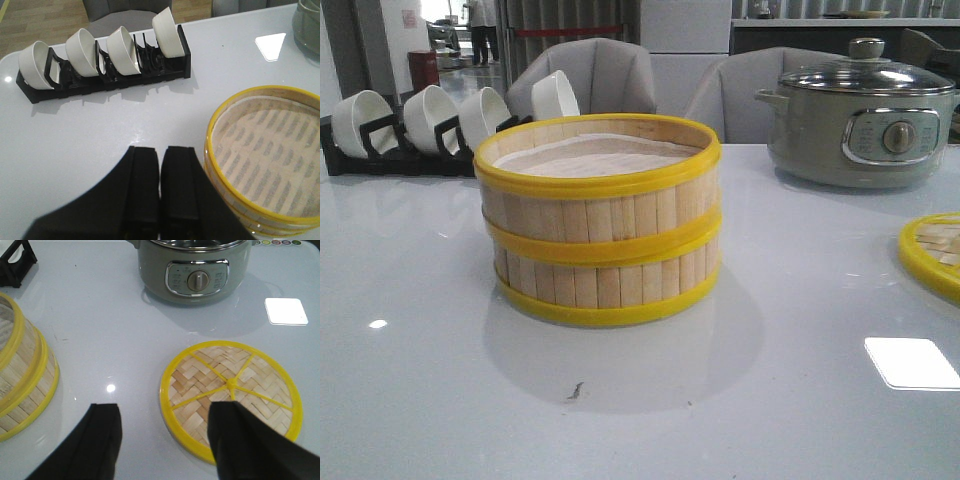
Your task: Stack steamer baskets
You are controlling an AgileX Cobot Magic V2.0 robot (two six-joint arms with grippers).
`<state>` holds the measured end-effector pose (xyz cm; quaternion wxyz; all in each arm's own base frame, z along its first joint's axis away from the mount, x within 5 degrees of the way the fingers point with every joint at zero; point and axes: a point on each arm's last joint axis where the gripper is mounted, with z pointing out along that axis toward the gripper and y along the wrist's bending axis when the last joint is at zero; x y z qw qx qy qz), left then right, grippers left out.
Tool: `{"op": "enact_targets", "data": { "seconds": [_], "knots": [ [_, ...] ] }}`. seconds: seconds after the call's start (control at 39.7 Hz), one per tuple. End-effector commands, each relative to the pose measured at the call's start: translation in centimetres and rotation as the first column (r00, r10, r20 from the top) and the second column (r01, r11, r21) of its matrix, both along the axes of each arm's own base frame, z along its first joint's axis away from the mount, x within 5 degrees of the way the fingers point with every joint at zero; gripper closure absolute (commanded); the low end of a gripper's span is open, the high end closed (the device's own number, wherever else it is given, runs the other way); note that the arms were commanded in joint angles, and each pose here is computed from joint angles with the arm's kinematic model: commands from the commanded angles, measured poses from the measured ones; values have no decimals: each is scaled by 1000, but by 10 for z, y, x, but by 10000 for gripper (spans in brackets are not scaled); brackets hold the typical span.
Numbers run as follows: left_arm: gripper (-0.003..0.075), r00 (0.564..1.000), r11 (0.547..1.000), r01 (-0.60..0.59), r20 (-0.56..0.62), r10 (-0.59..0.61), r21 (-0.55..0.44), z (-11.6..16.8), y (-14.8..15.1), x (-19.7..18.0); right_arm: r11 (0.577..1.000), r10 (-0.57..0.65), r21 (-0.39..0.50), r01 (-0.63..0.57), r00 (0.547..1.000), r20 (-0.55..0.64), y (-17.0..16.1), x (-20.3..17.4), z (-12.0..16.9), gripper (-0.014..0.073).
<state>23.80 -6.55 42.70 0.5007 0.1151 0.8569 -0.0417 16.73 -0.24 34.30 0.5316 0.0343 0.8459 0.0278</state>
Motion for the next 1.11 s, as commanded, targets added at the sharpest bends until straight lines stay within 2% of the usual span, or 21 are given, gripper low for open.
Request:
{"op": "enact_targets", "data": {
  "seconds": [0.0,0.53,0.78,1.08],
  "knots": [
    [629,987,998,7,161,4,-69,16,6,-23,1000,-11,6,11,993,115,-1,2,19,101],
    [629,979,995,17,204,4,-100,-43,25,-89,1000,-10,7,10,994,106,-1,2,19,101],
    [629,988,993,8,153,10,-118,-82,29,-105,1000,-9,7,9,995,95,-1,1,18,101],
    [629,990,992,13,139,4,-123,-115,30,-109,1000,-8,20,7,996,84,0,1,17,101]
  ]
}}
